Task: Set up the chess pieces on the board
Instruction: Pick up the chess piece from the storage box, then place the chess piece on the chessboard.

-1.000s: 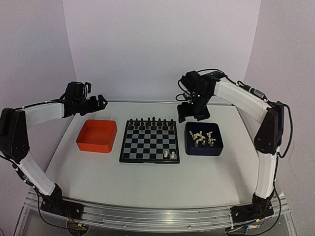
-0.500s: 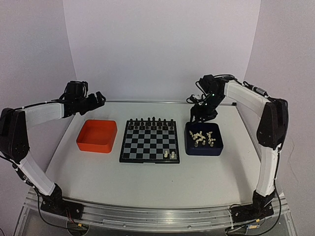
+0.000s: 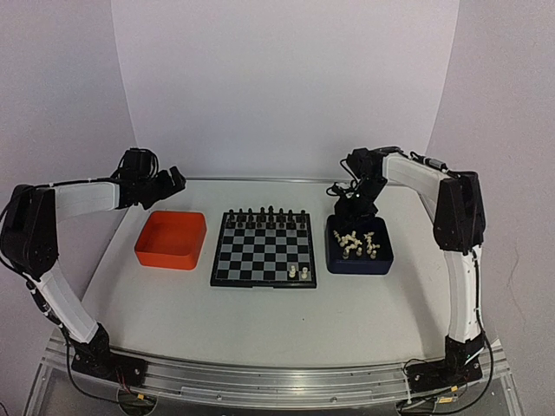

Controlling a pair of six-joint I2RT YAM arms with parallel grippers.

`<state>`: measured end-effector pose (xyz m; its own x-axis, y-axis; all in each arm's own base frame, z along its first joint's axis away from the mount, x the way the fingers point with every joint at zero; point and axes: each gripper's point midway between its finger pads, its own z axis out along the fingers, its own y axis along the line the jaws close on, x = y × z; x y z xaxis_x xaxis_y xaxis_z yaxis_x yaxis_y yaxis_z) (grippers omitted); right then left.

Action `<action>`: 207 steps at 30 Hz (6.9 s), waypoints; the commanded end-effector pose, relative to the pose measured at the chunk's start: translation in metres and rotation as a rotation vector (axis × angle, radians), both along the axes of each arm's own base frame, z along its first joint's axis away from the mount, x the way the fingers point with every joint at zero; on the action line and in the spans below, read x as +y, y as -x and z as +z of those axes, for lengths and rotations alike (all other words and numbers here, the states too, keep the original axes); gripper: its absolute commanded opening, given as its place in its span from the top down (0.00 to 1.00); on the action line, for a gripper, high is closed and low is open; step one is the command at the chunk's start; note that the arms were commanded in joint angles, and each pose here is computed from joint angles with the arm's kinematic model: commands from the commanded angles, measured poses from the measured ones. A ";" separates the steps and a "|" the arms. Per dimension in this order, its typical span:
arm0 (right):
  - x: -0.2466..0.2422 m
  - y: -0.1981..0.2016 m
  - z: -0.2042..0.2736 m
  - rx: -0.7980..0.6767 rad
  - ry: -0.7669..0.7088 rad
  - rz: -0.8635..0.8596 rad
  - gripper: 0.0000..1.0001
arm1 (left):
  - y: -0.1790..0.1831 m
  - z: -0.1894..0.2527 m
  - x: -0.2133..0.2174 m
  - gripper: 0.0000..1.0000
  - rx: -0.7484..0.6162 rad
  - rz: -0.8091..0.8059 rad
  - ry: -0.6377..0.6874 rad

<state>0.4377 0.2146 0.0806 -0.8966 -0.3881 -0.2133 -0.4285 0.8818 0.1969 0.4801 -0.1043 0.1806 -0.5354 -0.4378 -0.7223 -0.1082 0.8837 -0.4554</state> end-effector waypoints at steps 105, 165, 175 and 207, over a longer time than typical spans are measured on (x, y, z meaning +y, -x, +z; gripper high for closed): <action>0.017 -0.028 -0.077 -0.009 -0.106 0.003 0.84 | -0.021 0.017 -0.029 0.00 -0.073 -0.003 0.049; 0.016 -0.044 -0.017 -0.183 -0.181 -0.130 1.00 | -0.016 0.014 -0.033 0.00 -0.078 -0.034 0.050; 0.012 -0.035 -0.003 -0.204 -0.182 -0.126 1.00 | -0.018 0.017 -0.038 0.00 -0.089 -0.055 0.061; 0.075 0.018 0.213 -0.611 -0.765 -0.135 1.00 | 0.091 0.129 -0.227 0.01 -0.389 -0.881 0.380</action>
